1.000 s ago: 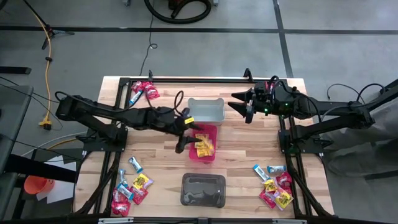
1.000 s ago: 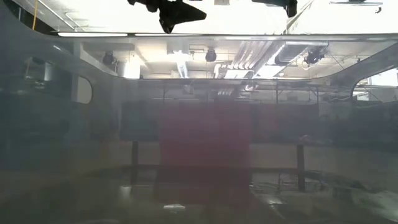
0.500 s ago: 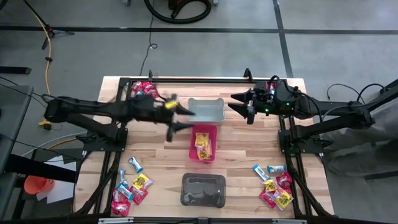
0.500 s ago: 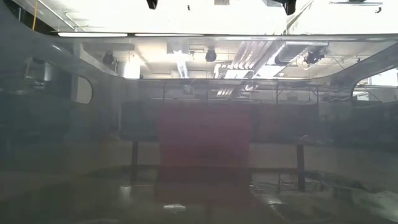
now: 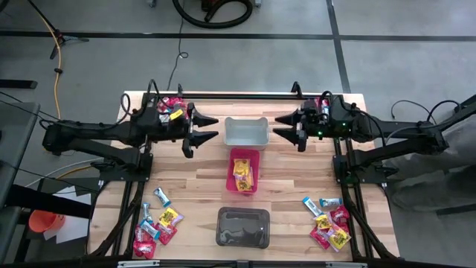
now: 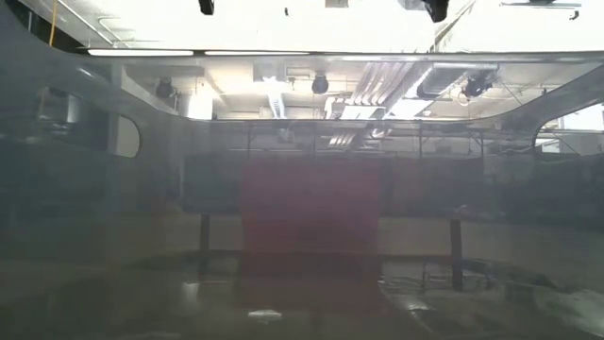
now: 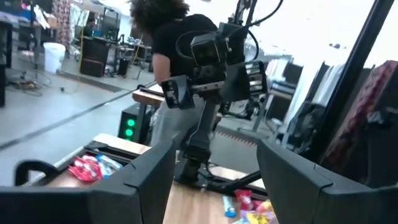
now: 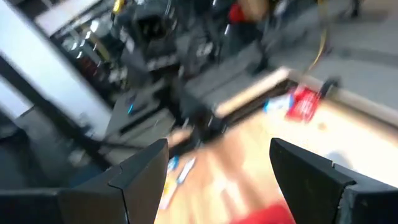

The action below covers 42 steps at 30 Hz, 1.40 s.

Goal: Sort candy
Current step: Put the yellow candy into the red bin

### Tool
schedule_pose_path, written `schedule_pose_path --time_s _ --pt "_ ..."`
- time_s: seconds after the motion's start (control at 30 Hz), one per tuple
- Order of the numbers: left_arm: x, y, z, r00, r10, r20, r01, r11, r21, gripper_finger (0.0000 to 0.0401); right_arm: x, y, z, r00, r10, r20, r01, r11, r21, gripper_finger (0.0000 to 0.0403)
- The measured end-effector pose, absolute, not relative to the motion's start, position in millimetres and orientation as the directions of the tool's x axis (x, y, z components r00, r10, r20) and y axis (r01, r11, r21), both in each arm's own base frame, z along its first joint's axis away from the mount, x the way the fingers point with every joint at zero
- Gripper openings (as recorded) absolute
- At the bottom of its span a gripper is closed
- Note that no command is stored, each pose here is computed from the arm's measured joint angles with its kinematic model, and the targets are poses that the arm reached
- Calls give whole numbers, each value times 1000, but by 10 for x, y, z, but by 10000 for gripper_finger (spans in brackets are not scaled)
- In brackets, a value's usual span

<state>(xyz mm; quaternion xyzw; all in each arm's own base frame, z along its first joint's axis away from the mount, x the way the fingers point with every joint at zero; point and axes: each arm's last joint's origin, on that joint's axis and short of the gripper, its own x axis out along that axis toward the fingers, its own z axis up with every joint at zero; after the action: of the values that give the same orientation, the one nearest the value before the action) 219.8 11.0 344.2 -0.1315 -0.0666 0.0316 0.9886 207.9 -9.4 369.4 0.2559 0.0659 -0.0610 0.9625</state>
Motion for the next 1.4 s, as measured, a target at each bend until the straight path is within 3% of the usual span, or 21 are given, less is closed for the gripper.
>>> schedule_pose_path --time_s 0.13,0.27,0.53,0.7,0.87,1.23,1.4 --pt "2201 112 3365 990 85 110 -48 952 -302 215 2030 53 3457 913 95 -396 192 757 625 275" --pt "2199 119 3364 988 109 109 -71 950 -304 215 1917 385 3203 726 272 -631 335 661 671 275" --pt "2199 129 3355 986 137 100 -106 959 -264 215 1717 1186 2773 231 468 -853 641 587 495 275" --pt "2200 129 3346 986 138 91 -110 958 -264 215 1683 1586 2424 -11 402 -916 770 587 249 275" --pt "2200 130 3343 987 139 87 -111 958 -263 215 1740 1741 2064 -164 266 -950 833 553 11 275" --pt "2200 129 3343 987 139 86 -112 958 -264 215 1867 1872 1596 -312 181 -933 822 544 -169 273" --pt "2201 129 3342 987 139 86 -112 958 -263 215 1885 1918 1478 -338 175 -925 804 565 -187 234"
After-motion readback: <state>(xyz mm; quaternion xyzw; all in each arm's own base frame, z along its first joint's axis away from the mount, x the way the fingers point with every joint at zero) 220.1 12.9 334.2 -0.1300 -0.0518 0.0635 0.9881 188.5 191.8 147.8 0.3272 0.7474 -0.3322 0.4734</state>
